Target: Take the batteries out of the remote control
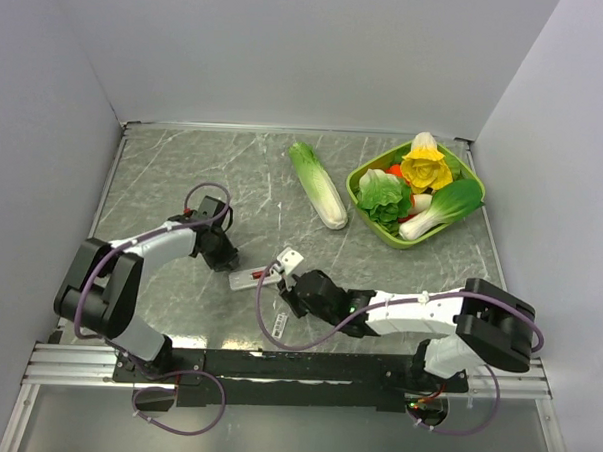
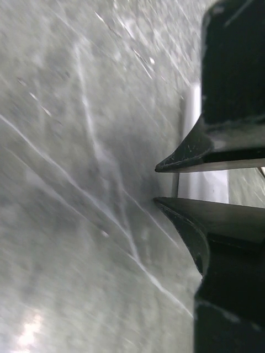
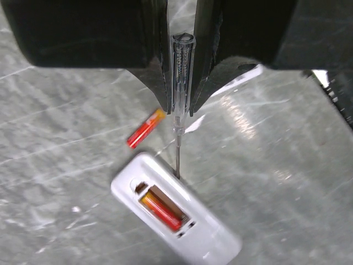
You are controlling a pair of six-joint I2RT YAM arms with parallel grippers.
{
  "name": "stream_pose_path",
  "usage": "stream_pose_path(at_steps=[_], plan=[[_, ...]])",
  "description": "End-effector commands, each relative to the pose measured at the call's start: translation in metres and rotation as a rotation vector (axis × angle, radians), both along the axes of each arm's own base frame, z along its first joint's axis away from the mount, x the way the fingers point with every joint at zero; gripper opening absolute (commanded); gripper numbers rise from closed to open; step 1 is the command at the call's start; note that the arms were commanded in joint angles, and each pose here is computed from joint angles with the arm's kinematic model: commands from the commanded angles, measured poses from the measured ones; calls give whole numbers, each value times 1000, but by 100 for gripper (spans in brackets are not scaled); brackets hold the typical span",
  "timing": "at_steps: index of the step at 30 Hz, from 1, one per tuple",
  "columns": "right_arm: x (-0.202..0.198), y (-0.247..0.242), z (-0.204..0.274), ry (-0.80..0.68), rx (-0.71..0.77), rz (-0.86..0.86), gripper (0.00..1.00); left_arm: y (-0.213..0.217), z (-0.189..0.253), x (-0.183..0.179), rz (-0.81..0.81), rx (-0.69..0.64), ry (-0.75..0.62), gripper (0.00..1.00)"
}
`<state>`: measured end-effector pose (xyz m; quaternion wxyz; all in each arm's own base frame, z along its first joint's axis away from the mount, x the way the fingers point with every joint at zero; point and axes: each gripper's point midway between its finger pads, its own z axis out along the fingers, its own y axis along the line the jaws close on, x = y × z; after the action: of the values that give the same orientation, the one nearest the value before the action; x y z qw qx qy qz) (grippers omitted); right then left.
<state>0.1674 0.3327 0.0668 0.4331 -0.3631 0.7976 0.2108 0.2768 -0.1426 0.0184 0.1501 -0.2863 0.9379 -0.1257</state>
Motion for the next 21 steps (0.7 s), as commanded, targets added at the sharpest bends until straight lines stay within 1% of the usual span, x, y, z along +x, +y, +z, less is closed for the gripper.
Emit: stream_pose_path(at_steps=[1, 6, 7, 8, 11, 16, 18, 19, 21], plan=[[23, 13, 17, -33, 46, -2, 0, 19, -17, -40, 17, 102, 96, 31], [32, 14, 19, -23, 55, -7, 0, 9, -13, -49, 2, 64, 76, 33], [32, 15, 20, -25, 60, -7, 0, 4, -11, -51, -11, 41, 74, 33], [34, 15, 20, -25, 59, -8, 0, -1, -7, -46, -16, 21, 38, 33], [38, 16, 21, -24, 60, -7, 0, -16, -10, -56, -36, -50, 53, 33], [44, 10, 26, -29, 38, -40, 0, -21, -8, -61, -38, -54, 59, 32], [45, 2, 28, -25, 26, -54, 0, -25, 2, -58, -43, -78, 29, 33], [46, -1, 38, -35, 42, -66, 0, -26, 4, -59, -42, -89, 28, 33], [46, -10, 46, -47, 27, -79, 0, -21, 13, -53, -26, -63, -1, 34]])
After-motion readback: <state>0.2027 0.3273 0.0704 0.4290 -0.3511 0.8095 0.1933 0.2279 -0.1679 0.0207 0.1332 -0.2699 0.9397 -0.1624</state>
